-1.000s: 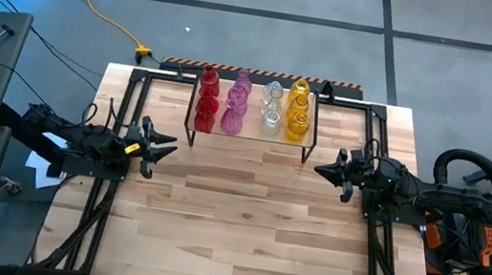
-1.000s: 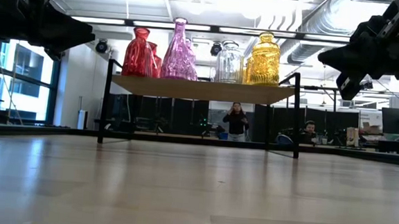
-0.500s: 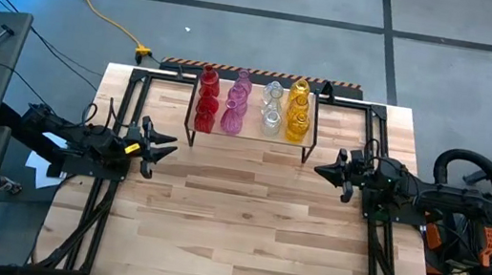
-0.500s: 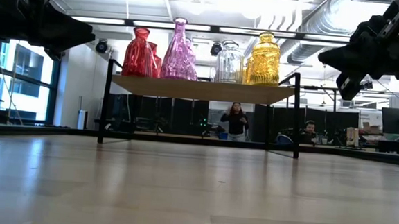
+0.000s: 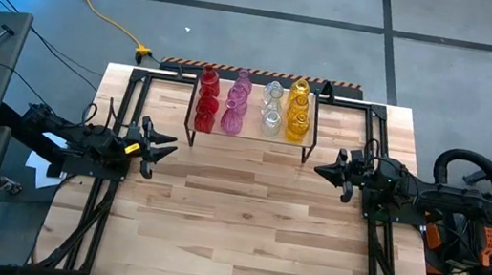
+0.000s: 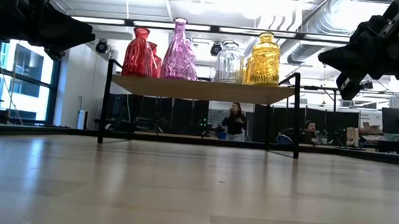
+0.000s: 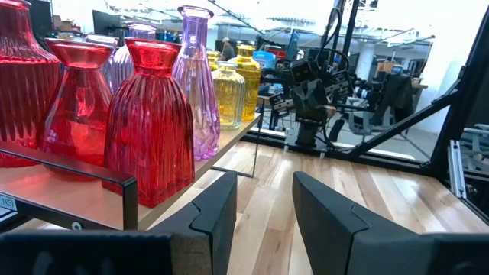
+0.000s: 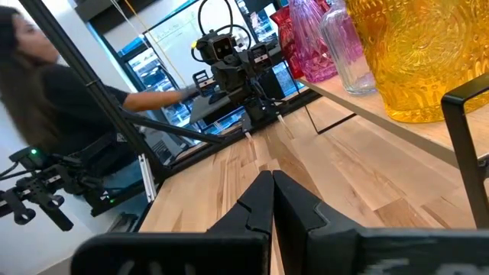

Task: Sort vases onto shelf
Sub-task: Return to Home Position

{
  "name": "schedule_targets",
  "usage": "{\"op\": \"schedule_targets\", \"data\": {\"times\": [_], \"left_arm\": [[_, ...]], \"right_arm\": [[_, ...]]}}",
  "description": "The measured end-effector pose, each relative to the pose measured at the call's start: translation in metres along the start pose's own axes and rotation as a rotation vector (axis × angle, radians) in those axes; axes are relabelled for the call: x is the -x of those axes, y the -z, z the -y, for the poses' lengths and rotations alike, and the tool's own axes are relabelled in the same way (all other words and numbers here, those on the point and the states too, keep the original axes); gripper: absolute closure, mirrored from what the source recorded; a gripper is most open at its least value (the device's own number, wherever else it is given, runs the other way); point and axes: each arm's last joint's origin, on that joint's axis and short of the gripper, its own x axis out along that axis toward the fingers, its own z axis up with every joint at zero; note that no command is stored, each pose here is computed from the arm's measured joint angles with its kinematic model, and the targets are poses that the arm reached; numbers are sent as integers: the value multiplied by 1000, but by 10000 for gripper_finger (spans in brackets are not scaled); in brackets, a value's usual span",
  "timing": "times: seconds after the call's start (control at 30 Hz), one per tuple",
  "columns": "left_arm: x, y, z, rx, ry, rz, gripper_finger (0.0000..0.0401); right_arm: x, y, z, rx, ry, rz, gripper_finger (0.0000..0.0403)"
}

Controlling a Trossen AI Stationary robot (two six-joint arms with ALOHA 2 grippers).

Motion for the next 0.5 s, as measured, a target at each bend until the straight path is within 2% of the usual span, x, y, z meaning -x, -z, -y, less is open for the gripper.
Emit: {"op": "schedule_targets", "data": {"times": [0.5], "left_arm": [[0, 0, 0, 0, 0, 0, 281]], "right_arm": [[0, 0, 0, 0, 5, 2, 403]]}}
